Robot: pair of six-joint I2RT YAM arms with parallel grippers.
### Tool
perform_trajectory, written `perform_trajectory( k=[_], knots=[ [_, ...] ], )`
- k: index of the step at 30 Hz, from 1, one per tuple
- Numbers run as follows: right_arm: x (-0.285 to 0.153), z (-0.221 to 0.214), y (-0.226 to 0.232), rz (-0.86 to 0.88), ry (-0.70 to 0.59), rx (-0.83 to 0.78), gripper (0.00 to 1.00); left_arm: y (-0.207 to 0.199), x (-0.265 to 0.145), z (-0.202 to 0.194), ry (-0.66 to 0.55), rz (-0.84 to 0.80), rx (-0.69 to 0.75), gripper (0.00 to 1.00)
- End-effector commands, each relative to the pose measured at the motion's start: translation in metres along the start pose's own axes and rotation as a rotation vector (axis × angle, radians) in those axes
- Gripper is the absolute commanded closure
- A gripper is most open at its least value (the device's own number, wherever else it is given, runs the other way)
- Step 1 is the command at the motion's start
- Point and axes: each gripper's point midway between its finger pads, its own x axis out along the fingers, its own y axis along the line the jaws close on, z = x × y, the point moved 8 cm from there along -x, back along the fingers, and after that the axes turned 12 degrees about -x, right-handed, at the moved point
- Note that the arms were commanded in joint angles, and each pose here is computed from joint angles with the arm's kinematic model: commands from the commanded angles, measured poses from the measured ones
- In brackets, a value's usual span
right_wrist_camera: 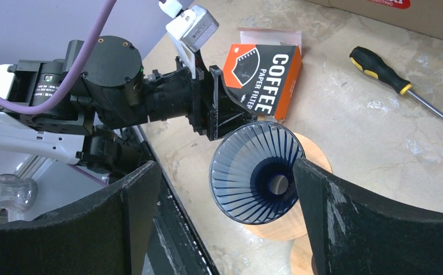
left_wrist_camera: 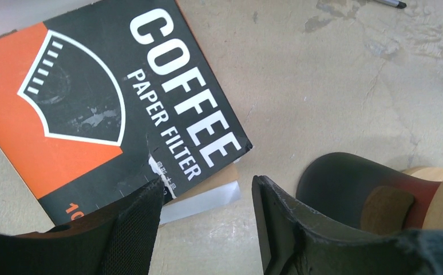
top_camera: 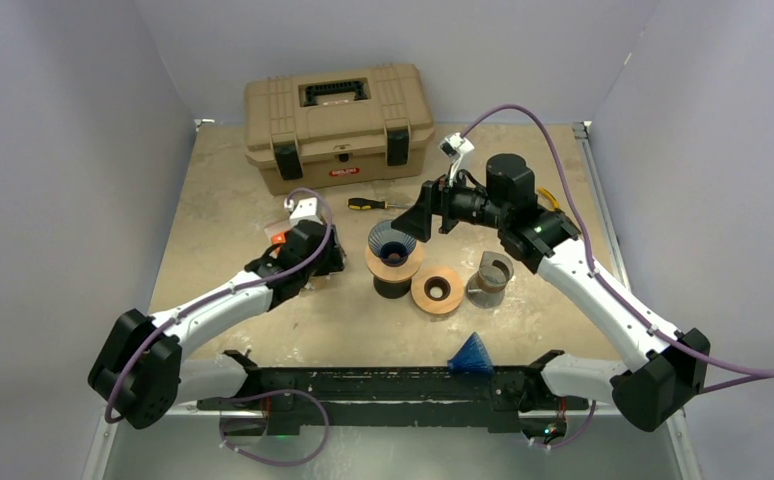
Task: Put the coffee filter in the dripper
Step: Move the coffee filter holder to the center of the board.
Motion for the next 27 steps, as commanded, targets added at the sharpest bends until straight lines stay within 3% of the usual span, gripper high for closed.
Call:
perform_trajectory(
  k=[1,11,27],
  knots=[
    [-0.008,0.011,0.006,0.03,-0.056,-0.041,0.1,-0.002,-0.003,0.003,-0.063,-0.023,-0.091,0.43],
    [-0.007,0.01,0.006,0.037,-0.063,-0.046,0.1,0.011,-0.017,-0.012,-0.07,-0.086,-0.287,0.44],
    [-0.003,0.008,0.005,0.041,-0.056,-0.032,0.1,0.048,-0.02,-0.022,-0.101,0.144,-0.266,0.47]
  ],
)
